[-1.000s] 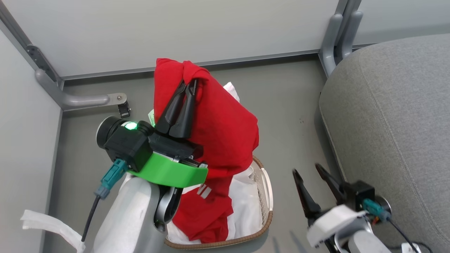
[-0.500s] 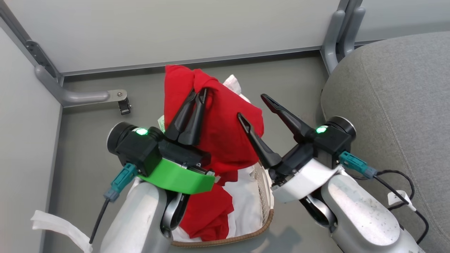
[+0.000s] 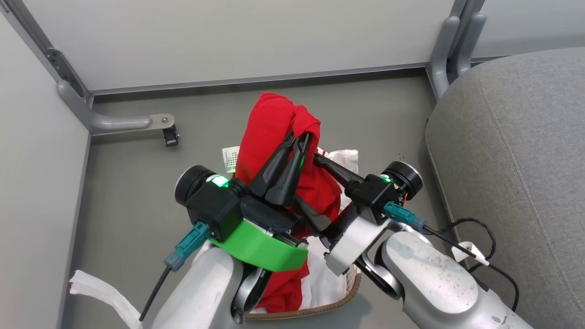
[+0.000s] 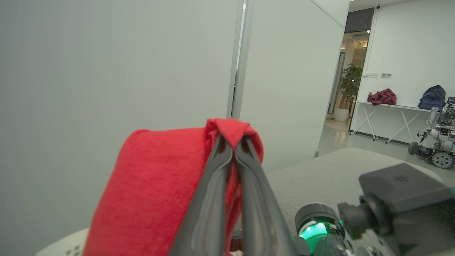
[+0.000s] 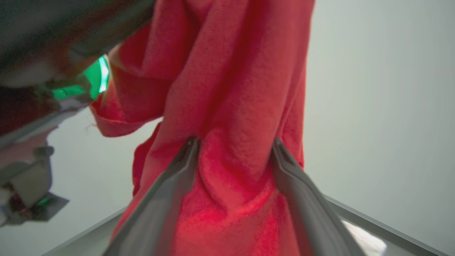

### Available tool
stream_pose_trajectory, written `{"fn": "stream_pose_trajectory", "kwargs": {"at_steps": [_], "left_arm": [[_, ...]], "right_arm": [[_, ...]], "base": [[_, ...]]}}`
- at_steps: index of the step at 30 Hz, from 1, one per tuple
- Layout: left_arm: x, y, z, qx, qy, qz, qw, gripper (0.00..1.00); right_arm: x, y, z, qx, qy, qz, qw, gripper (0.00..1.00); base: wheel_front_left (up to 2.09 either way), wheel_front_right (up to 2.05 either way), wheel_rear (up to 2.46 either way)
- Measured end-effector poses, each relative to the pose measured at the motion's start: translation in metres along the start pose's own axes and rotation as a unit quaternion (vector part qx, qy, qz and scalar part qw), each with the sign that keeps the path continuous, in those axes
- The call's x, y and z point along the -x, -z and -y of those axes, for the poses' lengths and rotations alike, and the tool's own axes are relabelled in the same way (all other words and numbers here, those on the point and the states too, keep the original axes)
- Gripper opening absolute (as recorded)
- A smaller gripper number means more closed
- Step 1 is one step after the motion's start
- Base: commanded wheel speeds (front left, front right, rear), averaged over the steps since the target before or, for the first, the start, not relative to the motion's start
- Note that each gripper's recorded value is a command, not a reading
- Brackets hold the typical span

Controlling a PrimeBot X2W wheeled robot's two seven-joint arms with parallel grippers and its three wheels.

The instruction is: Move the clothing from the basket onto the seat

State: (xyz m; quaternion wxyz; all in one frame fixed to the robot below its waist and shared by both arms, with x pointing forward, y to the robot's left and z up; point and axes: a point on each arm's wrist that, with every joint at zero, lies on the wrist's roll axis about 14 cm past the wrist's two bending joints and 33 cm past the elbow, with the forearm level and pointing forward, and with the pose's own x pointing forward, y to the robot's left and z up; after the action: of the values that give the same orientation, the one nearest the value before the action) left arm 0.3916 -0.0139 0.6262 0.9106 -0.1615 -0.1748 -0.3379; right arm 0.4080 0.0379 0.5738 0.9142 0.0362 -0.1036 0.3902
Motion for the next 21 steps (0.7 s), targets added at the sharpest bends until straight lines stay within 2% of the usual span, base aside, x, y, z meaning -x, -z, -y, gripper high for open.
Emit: {"fn": "stream_pose_trajectory", "kwargs": {"at_steps": [14,15,16,17,21], "left_arm": [[0.002,-0.003,0.012,0.012,0.013,0.002,1.0,0.0],[0.002,-0.003,0.011,0.012,0.012,0.002,1.0,0.0],[0.002,-0.003,0.011,0.013,0.01,0.002,1.0,0.0],[0.002,-0.003,0.01,0.013,0.009,0.001,1.0,0.0],[0.001,-0.001,0.008,0.014,0.007,-0.001,1.0,0.0]], "right_arm": [[0.007,0.04,-0.005,-0.011,0.005,-0.065,0.998,1.0],[0.009,0.044,-0.005,-0.018,0.007,-0.069,0.997,0.64],[0.011,0.046,-0.006,-0.026,0.008,-0.072,0.997,0.16],[0.012,0.048,-0.009,-0.032,0.006,-0.074,0.997,0.0],[0.012,0.041,-0.007,-0.041,0.012,-0.062,0.997,0.0]], "base": [[0.0,0.0,0.0],[0.0,0.0,0.0],[0.0,0.0,0.0],[0.0,0.0,0.0],[0.0,0.0,0.0]]}}
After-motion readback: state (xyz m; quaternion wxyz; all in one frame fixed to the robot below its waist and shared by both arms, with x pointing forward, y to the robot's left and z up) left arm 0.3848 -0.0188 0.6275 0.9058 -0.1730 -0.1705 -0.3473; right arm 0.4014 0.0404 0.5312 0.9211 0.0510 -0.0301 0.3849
